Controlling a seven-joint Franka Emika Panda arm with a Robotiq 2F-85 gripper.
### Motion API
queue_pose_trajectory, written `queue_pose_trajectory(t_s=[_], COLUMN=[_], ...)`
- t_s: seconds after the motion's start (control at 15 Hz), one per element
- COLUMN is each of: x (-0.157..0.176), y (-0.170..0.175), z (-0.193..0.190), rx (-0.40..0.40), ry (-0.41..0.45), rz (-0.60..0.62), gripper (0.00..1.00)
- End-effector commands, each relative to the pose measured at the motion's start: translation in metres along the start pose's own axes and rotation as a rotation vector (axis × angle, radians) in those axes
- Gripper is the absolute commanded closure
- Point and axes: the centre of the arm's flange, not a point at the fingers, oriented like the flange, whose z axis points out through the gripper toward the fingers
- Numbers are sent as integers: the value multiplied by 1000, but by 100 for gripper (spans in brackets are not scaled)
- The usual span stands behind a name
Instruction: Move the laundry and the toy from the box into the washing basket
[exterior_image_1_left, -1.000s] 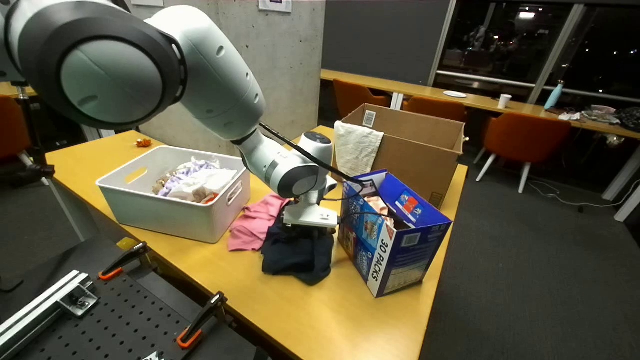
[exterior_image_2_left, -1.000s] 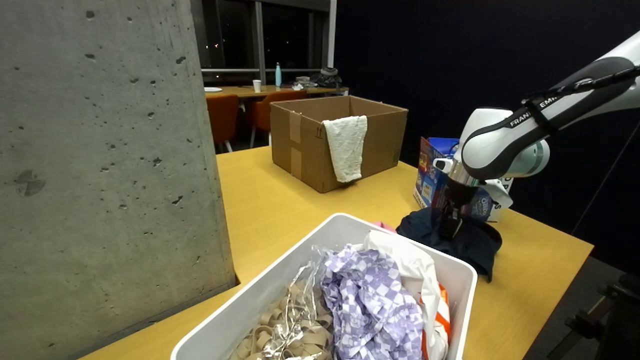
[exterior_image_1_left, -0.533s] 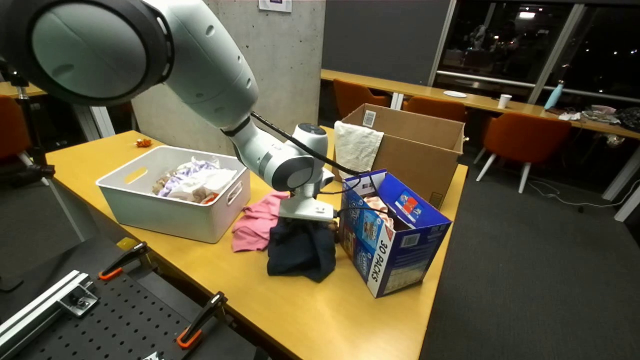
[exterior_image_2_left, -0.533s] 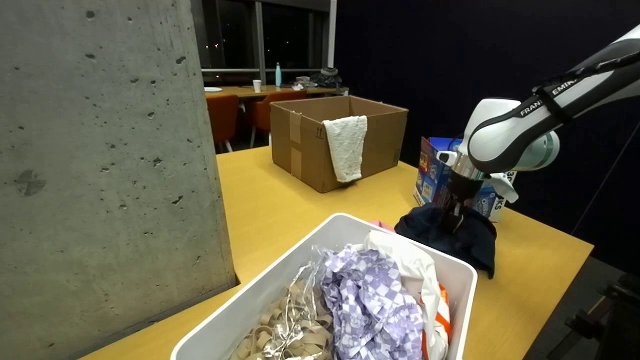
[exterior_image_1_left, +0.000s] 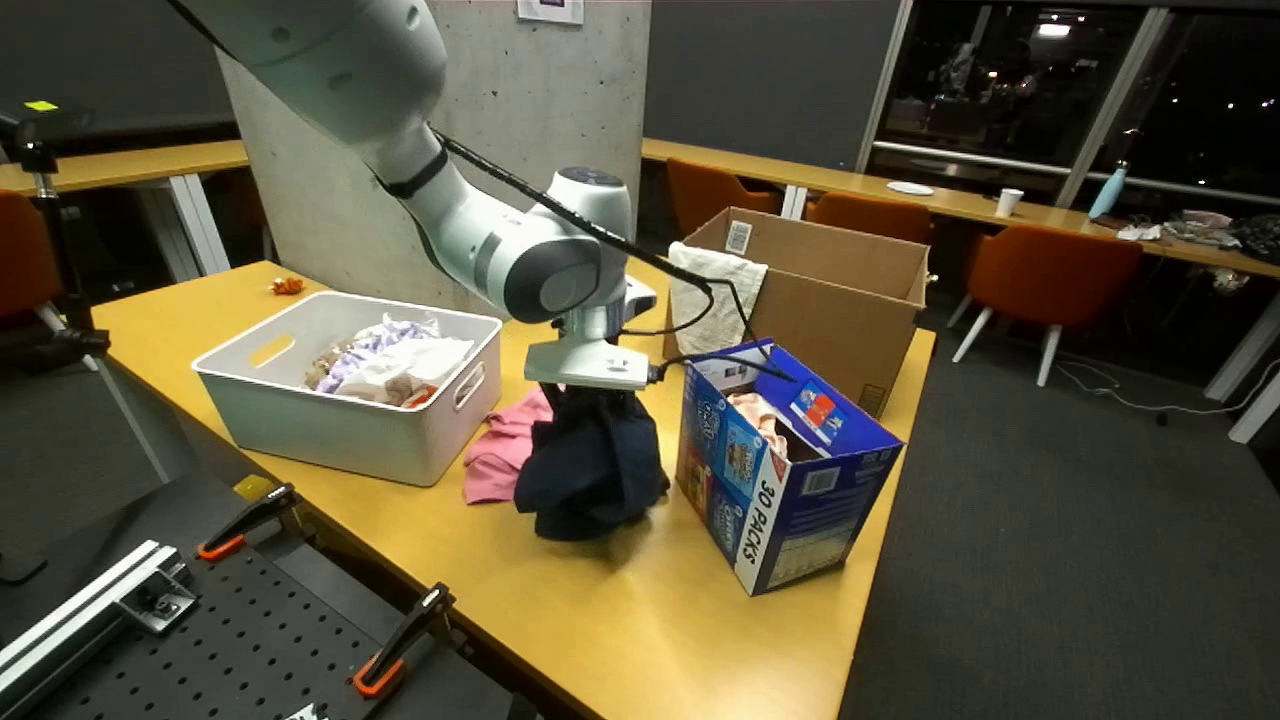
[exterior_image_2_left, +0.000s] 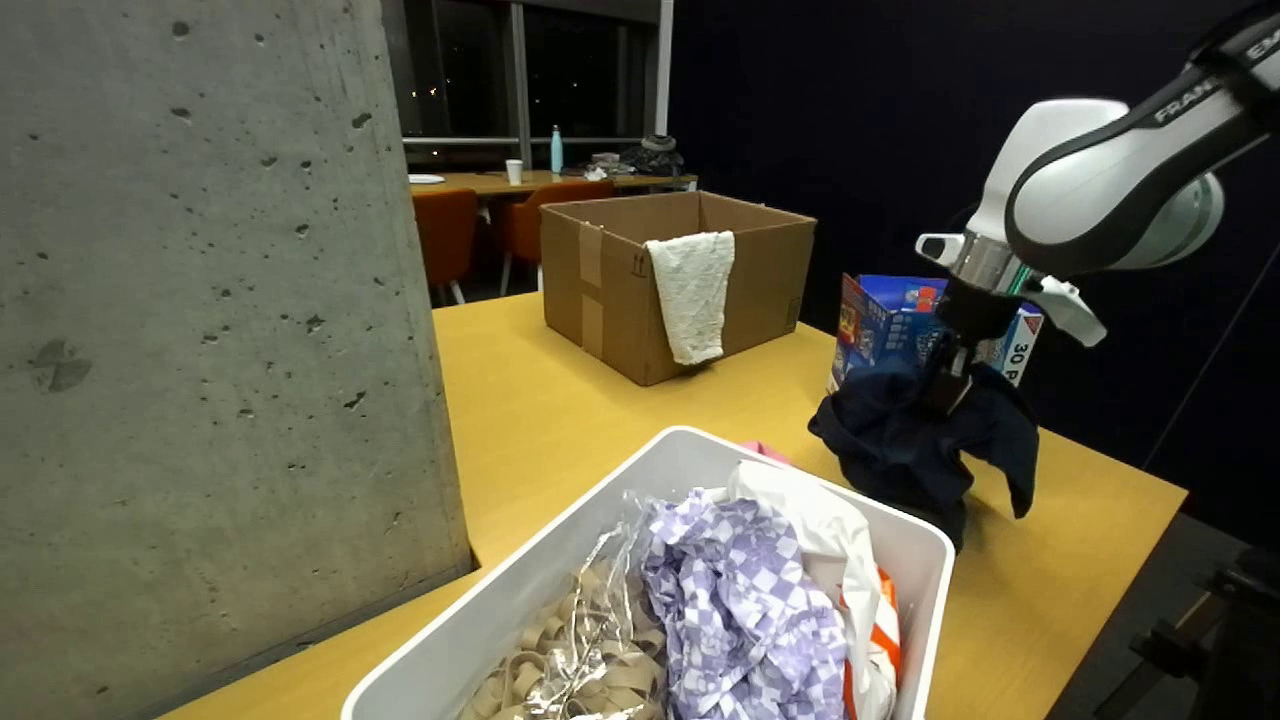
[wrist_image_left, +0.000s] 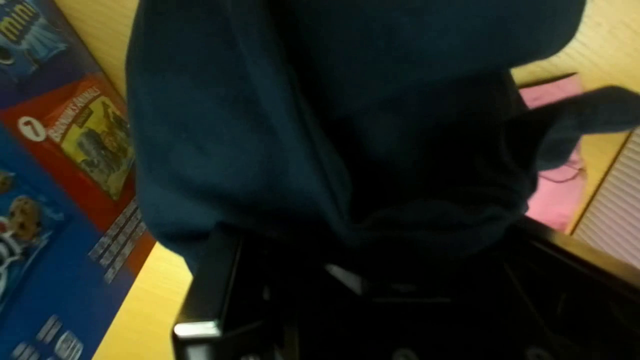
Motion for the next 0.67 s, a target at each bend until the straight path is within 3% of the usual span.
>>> queue_pose_trajectory(t_s=[0.0,0.4,0.6], x=[-7,35,89], y=[-22,-38,-92], z=[-90,-230,-273], rx=[-81,-148,-147], ry=[-16,5,42], rz=[-9,-65,-165], gripper=[100,100,100])
